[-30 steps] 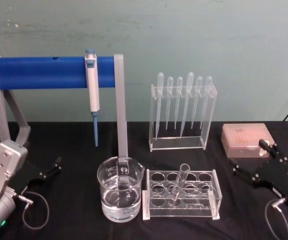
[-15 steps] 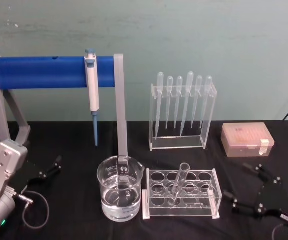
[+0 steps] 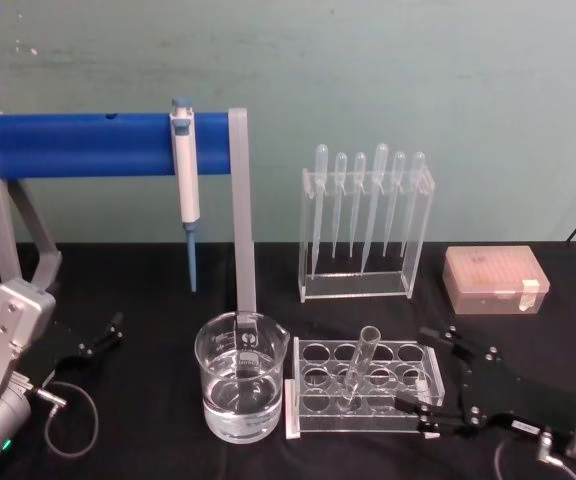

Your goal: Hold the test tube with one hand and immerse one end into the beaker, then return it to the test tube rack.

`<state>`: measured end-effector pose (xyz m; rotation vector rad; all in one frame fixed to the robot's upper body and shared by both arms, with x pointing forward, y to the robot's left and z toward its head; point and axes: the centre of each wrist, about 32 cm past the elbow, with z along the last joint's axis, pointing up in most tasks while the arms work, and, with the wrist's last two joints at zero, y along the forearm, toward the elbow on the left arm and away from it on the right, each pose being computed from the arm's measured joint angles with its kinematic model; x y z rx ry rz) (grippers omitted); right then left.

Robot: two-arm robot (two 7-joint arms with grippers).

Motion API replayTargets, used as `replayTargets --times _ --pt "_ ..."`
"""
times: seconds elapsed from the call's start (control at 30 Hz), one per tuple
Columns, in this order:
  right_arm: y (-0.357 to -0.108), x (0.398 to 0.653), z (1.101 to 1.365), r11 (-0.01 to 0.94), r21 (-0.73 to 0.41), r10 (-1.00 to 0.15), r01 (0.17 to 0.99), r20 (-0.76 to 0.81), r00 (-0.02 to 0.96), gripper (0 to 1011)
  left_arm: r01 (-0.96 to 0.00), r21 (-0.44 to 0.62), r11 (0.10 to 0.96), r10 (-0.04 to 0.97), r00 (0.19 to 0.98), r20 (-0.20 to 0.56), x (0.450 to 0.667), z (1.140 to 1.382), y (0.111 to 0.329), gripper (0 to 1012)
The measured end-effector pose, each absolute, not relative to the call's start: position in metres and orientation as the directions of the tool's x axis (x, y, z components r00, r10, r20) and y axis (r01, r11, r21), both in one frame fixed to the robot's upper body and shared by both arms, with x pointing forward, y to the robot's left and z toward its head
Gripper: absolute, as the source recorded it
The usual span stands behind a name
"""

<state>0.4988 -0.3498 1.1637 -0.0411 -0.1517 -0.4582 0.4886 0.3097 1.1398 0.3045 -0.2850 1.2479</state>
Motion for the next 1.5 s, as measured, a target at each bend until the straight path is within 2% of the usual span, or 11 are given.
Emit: replayTargets --times 0.6,1.5 --pt "-0.317 0.532 1.174 0.927 -0.103 -0.328 0.362 0.250 0.911 1003 -0.955 0.070 0.287 0.880 0.292 0.374 0.489 1.140 0.310 1000" --pt "-0.305 0.546 1.179 0.927 -0.096 -0.327 0.363 0.266 0.907 1003 -0.955 0.070 0.287 0.880 0.292 0.374 0.489 1.140 0.310 1000"
